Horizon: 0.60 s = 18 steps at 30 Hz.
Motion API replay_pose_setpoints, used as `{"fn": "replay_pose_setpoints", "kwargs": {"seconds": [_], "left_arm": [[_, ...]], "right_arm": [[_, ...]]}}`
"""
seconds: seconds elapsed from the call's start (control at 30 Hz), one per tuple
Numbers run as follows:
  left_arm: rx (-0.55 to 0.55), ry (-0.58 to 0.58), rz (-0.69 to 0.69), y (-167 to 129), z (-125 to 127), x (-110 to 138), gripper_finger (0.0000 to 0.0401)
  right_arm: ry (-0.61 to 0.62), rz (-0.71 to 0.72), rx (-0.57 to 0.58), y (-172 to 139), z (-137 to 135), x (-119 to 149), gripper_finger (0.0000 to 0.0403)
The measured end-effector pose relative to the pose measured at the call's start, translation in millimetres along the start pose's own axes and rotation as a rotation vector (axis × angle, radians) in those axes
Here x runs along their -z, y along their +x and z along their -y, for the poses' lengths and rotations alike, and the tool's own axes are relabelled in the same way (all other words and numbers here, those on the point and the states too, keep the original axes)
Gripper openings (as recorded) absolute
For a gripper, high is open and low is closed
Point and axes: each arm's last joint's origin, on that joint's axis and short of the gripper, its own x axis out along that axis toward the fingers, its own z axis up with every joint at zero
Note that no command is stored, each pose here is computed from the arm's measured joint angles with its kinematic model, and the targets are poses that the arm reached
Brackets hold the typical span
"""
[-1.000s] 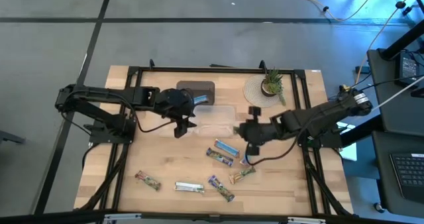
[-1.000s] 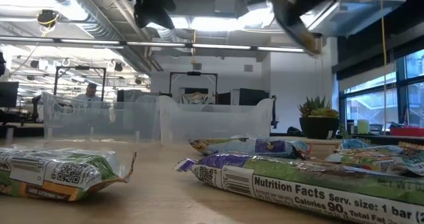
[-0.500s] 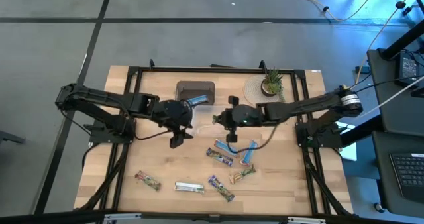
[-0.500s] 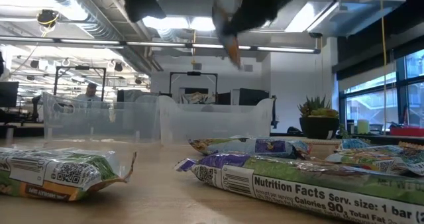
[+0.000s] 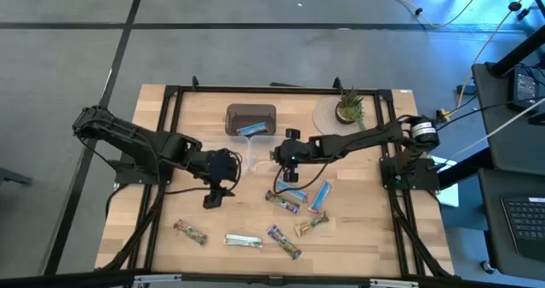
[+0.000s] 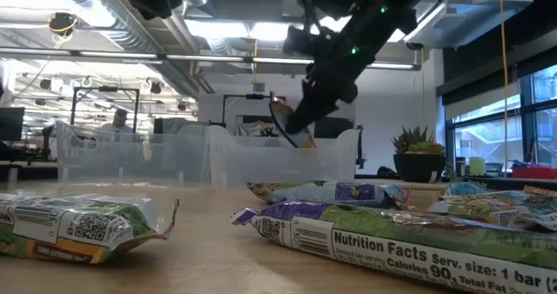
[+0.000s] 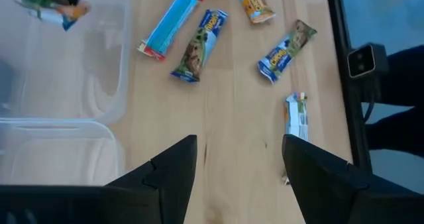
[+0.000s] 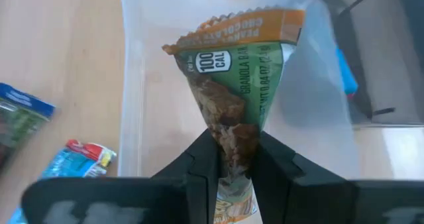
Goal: Pick and place Granola Bars by type
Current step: Put the yellow granola bar into the right transparent bin
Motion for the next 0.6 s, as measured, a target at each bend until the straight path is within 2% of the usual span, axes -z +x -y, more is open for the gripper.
{"fn": "replay_pose_setpoints", "kwargs": {"seconds": [0.1, 0.3, 0.6], "left_arm": [[-0.013, 0.017, -0.014, 0, 5, 4, 0.0214], [-0.026, -0.023, -0.066, 0, 9, 11, 0.0214], [-0.046, -0.026, -0.06, -1, 10, 12, 0.0214]], "right_arm": [[-0.005, -0.017, -0.003, 6, -2, 3, 0.0077], [-0.012, -0.039, -0.003, 16, -5, 7, 0.0078], [-0.014, -0.047, -0.009, 20, -6, 8, 0.0078]]}}
